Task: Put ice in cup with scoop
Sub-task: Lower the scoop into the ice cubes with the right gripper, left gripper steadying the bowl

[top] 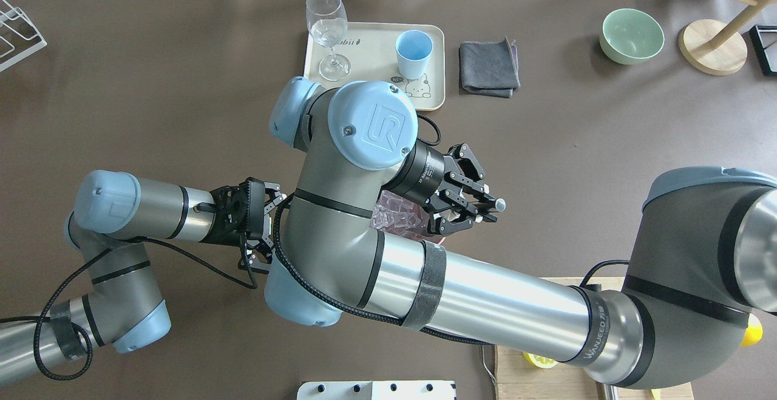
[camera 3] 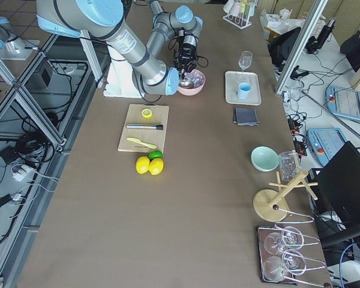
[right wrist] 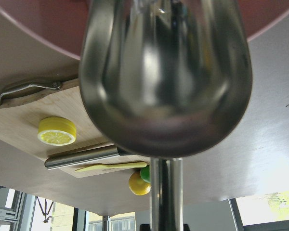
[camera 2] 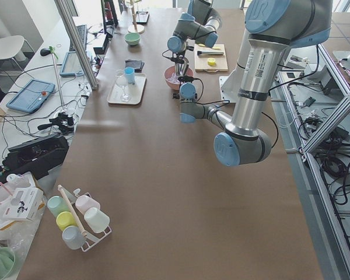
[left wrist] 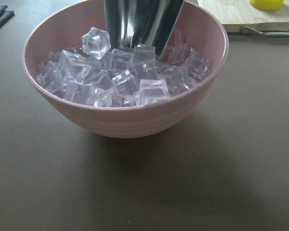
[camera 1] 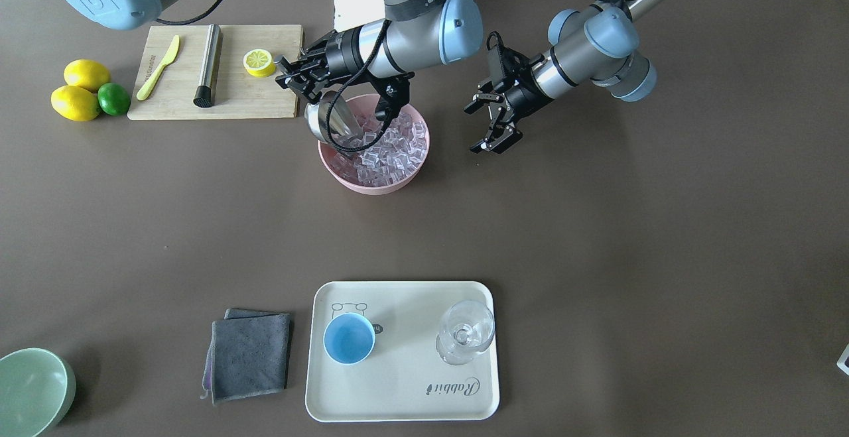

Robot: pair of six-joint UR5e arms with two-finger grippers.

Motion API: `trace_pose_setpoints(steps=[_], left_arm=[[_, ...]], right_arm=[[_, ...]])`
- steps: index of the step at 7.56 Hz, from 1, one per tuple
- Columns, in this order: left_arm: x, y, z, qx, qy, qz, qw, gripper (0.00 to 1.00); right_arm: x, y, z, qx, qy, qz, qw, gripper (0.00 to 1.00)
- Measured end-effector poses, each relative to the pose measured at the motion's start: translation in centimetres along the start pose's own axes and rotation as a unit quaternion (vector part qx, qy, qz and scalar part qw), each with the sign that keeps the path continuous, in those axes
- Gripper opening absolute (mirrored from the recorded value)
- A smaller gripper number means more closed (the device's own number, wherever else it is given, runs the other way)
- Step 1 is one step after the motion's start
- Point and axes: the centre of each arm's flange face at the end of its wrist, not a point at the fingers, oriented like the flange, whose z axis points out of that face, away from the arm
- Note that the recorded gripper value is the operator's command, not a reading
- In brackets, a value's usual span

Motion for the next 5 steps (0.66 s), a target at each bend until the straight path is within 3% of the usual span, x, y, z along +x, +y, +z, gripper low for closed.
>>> trace_pose_setpoints(steps=[2,5], left_arm=[[-0.2,-0.5,0.5,-0.007,-0.002,-0.022,0.9997,0.99],[-1.1,-2.3,0.9,-0.007,-0.038,-0.024,0.9990,0.99]], right_arm=[[0.2,-0.9,0.7,0.029,0.007,0.000,0.9995,0.00],[0.5,-0.5,3.0,0.073,0.019,-0.005,0.9971,0.00]])
